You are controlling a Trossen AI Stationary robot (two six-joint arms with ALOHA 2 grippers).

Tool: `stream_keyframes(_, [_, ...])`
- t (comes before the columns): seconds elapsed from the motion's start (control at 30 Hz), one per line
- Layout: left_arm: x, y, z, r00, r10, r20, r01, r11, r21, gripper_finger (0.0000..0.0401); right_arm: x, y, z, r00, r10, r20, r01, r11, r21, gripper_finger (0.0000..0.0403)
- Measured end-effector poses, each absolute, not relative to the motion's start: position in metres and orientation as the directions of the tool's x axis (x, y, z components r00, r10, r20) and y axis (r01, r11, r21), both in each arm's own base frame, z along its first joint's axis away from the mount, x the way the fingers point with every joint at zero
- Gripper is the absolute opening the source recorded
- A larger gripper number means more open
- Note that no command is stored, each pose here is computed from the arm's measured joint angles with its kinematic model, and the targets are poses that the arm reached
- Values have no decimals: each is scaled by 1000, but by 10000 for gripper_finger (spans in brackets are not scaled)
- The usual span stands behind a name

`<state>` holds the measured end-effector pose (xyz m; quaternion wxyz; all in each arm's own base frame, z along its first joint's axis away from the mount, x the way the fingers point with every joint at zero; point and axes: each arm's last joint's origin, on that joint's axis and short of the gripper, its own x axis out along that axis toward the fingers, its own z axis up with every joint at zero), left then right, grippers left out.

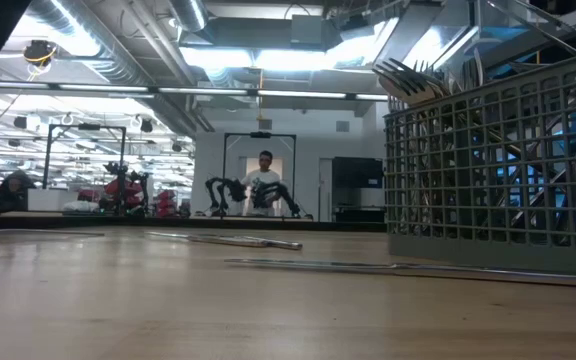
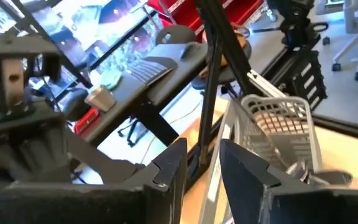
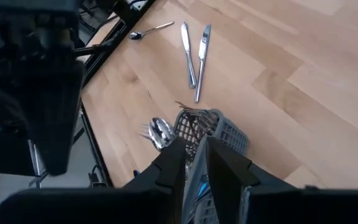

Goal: Sort silverware
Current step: Put the silver spoon into the gray silverware basket

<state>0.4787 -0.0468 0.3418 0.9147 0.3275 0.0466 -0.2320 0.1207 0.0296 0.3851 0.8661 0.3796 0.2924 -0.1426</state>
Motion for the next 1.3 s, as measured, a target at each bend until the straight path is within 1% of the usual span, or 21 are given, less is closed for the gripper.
stream_keyframes(0.17, [482,-62,331,873,-407,-269,487,689,536,90,120,30,385,790,-25,-613,469,669,577,67])
stream_keyframes(0.27, [484,-65,320,865,-389,-316,501,706,501,90,123,30,385,791,-24,-611,484,635,602,67])
stream_keyframes(0.37, [483,-64,315,858,-374,-352,504,747,434,90,134,34,381,768,-32,-640,515,626,586,67])
stream_keyframes(0.47, [482,-63,312,847,-369,-381,498,803,328,90,143,38,372,710,-12,-704,546,640,540,67])
stream_keyframes(0.53, [481,-62,309,835,-366,-412,490,835,251,90,147,40,367,668,26,-743,543,666,511,67])
stream_keyframes(0.63, [480,-60,306,821,-363,-441,474,863,174,90,152,44,361,612,84,-786,486,744,459,67])
stream_keyframes(0.77, [478,-59,303,806,-360,-470,474,868,149,90,158,47,357,580,109,-807,355,858,372,67])
stream_keyframes(0.93, [476,-58,300,789,-359,-499,480,867,135,90,158,47,357,582,92,-808,224,937,268,67])
stream_keyframes(1.07, [474,-56,296,764,-353,-540,479,871,108,90,158,46,357,583,72,-809,162,966,203,67])
stream_keyframes(1.3, [475,-43,295,764,-331,-553,394,919,-5,90,163,47,353,555,64,-830,162,970,183,67])
